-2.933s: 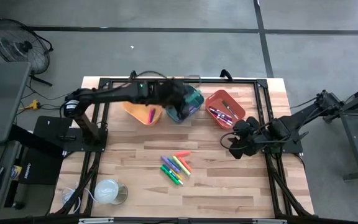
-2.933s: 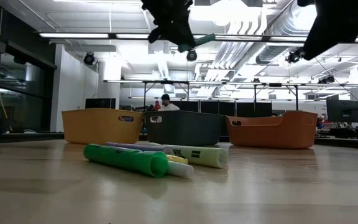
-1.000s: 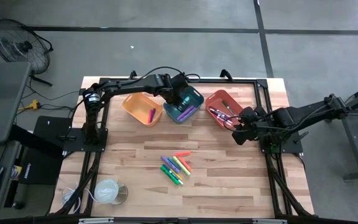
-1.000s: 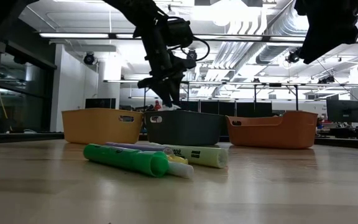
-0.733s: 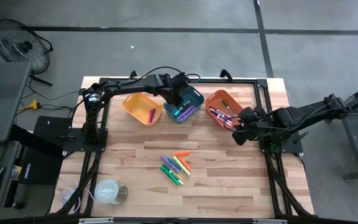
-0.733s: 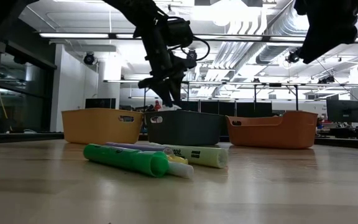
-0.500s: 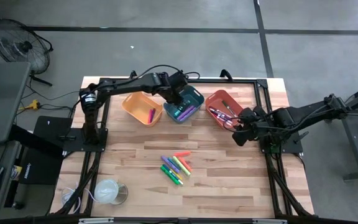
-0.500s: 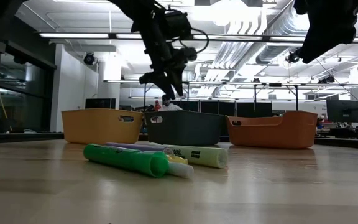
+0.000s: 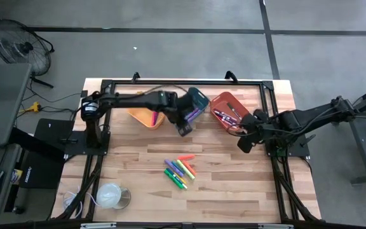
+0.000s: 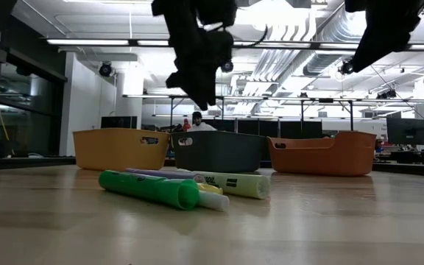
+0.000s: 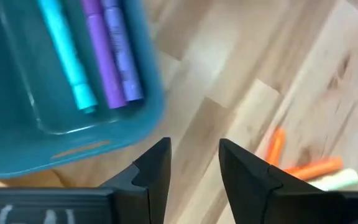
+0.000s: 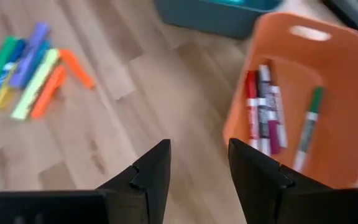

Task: Pick & Place Markers
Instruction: Put the top orange pen into the yellow bin

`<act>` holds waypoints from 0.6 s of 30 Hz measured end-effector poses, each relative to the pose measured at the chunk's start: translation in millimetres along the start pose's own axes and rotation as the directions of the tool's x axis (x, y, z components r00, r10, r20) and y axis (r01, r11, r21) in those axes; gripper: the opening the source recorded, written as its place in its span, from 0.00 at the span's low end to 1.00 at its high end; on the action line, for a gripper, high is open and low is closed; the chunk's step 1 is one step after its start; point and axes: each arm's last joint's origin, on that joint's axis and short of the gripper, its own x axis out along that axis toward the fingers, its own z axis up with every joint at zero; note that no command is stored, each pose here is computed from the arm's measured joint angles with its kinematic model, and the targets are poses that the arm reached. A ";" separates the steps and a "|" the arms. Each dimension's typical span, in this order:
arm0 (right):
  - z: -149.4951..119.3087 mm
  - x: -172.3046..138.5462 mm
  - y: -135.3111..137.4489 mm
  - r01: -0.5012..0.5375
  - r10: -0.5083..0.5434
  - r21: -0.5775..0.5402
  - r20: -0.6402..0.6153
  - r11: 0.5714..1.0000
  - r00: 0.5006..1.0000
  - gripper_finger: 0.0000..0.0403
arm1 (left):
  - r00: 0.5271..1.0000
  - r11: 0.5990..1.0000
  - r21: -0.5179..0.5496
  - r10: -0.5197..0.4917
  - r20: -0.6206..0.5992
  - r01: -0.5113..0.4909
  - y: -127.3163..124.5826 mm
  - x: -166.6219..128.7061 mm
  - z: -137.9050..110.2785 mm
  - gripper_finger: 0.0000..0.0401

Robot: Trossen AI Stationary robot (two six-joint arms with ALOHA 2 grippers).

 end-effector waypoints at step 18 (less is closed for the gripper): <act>31.9 41.7 55.2 -0.240 0.255 -0.109 0.154 0.965 0.954 0.37 | 0.988 0.959 0.281 -0.070 0.141 0.028 -19.7 -80.5 -68.2 0.12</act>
